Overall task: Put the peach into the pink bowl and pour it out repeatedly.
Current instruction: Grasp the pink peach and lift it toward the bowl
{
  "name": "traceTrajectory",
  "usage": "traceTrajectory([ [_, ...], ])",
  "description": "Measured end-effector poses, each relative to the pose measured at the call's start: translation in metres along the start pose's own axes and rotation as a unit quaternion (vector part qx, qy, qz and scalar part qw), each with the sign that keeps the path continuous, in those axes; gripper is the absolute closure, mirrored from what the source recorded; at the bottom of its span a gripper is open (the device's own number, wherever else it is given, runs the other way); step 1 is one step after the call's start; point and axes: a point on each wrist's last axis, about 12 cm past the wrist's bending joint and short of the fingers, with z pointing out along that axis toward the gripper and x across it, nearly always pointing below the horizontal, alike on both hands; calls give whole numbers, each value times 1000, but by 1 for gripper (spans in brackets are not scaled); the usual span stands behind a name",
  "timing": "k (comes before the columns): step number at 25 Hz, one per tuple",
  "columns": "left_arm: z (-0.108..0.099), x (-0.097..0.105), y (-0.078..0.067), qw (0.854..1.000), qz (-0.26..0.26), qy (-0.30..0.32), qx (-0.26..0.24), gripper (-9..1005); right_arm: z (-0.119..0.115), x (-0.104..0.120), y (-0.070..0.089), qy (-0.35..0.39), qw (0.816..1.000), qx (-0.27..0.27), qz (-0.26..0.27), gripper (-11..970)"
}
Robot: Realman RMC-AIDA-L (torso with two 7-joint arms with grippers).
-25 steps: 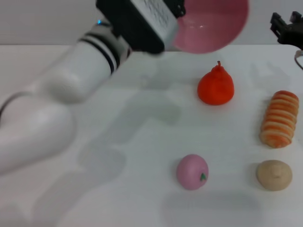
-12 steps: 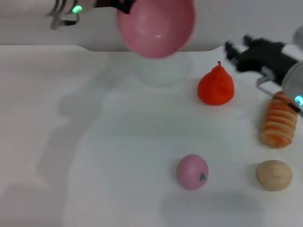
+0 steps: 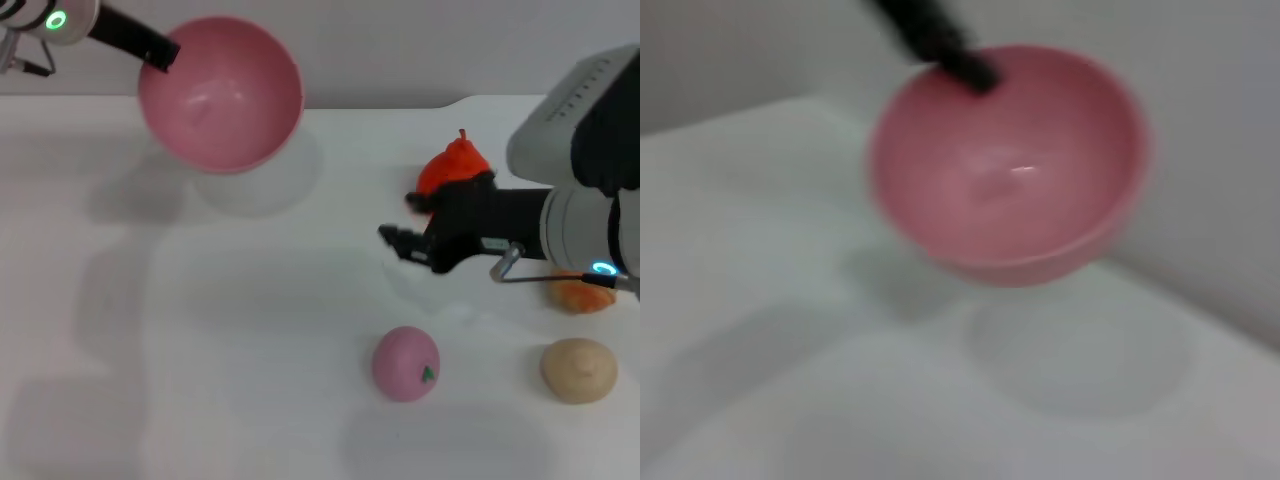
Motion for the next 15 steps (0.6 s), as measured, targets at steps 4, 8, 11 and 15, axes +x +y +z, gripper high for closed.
traceTrajectory([
  [4,2,12,1,1000,-7,18,5,912,-5,-17,7,70,995,-52,-47,523],
  [8,4,19,2,1000,-11,25,5,912,3,-15,11,144,985,-48,-82,526],
  [11,5,24,2,999,-16,28,6,912,11,-7,16,187,976,-50,-100,529],
  [15,9,30,1,999,-21,33,10,912,19,1,20,215,969,-59,-107,533],
])
